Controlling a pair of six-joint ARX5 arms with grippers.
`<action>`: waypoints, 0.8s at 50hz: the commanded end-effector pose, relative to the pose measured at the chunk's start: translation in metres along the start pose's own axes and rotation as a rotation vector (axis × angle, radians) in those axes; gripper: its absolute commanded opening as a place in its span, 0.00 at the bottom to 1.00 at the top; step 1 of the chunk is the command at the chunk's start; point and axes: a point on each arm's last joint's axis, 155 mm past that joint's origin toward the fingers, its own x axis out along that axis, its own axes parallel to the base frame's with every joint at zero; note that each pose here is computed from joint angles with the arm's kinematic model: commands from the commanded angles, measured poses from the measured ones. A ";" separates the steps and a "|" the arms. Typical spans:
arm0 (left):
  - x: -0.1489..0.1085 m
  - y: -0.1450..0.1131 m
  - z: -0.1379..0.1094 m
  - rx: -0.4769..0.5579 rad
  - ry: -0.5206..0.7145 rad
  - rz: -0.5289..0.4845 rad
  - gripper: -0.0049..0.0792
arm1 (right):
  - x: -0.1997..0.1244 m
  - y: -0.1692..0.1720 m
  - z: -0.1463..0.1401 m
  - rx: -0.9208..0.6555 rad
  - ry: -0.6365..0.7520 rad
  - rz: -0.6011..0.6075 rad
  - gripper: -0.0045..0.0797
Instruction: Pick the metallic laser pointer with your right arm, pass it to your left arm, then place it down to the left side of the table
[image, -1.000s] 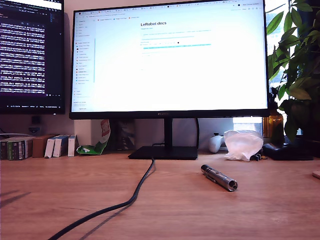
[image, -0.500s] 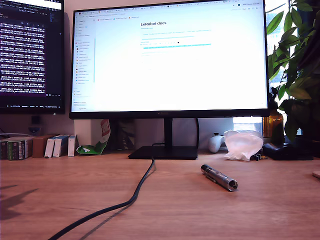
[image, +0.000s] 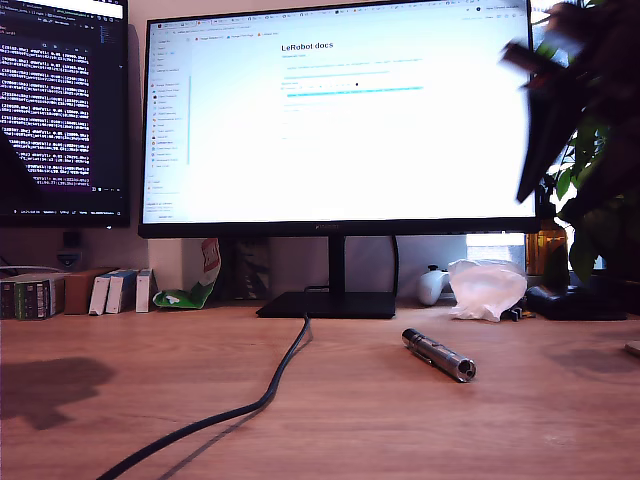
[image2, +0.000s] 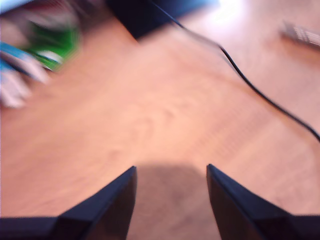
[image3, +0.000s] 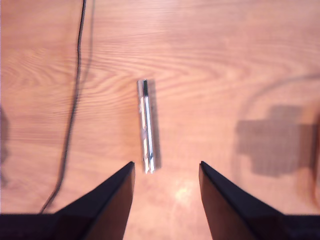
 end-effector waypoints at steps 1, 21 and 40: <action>0.009 -0.003 -0.002 0.030 0.036 -0.025 0.53 | 0.013 0.003 -0.005 -0.031 0.047 -0.017 0.51; 0.037 -0.021 -0.004 0.110 0.135 -0.091 0.53 | 0.067 0.019 -0.029 -0.140 0.268 -0.068 0.51; 0.037 -0.023 -0.001 0.132 0.127 -0.094 0.53 | 0.084 0.025 -0.049 -0.194 0.397 -0.089 0.51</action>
